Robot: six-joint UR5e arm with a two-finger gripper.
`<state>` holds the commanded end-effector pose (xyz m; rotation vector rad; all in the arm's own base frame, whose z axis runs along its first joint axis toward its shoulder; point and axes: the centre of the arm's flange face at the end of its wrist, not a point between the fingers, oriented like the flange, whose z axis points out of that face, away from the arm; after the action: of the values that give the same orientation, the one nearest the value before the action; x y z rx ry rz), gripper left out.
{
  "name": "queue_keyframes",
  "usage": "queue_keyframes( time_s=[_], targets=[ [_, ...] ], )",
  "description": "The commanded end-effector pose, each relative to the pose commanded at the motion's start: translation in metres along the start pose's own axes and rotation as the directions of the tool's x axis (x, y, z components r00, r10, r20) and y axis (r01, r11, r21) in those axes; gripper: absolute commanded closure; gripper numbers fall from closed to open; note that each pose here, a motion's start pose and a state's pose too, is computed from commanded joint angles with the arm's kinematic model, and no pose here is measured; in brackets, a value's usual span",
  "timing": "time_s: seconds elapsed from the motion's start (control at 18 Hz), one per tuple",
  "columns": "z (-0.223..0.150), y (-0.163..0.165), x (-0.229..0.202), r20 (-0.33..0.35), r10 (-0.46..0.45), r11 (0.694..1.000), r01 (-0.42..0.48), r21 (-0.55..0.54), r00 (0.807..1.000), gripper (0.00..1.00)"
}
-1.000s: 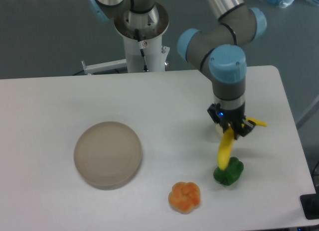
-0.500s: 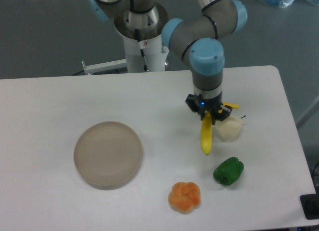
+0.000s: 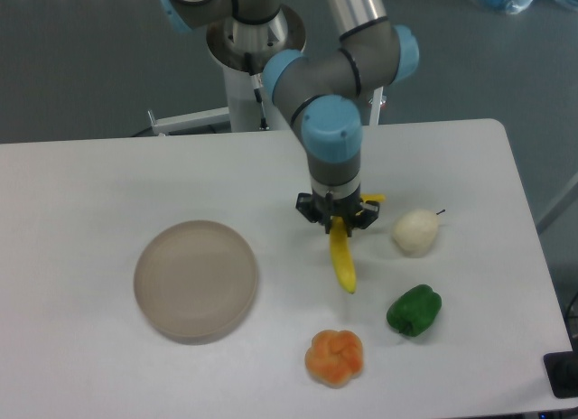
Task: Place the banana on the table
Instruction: 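Carry the banana away from the green pepper toward the plate, then lower the banana onto the table beside the white round object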
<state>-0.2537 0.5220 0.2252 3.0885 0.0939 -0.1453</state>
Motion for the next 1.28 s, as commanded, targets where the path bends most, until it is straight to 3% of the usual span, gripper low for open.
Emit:
queue_keyframes(
  time_s=[0.83, 1.28],
  targets=[
    [0.022, -0.006, 0.000, -0.008, 0.023, 0.999, -0.023, -0.027, 1.000, 0.72],
    [0.028, -0.005, 0.001, -0.019, 0.125, 0.991, -0.125, -0.036, 0.992, 0.72]
  ],
)
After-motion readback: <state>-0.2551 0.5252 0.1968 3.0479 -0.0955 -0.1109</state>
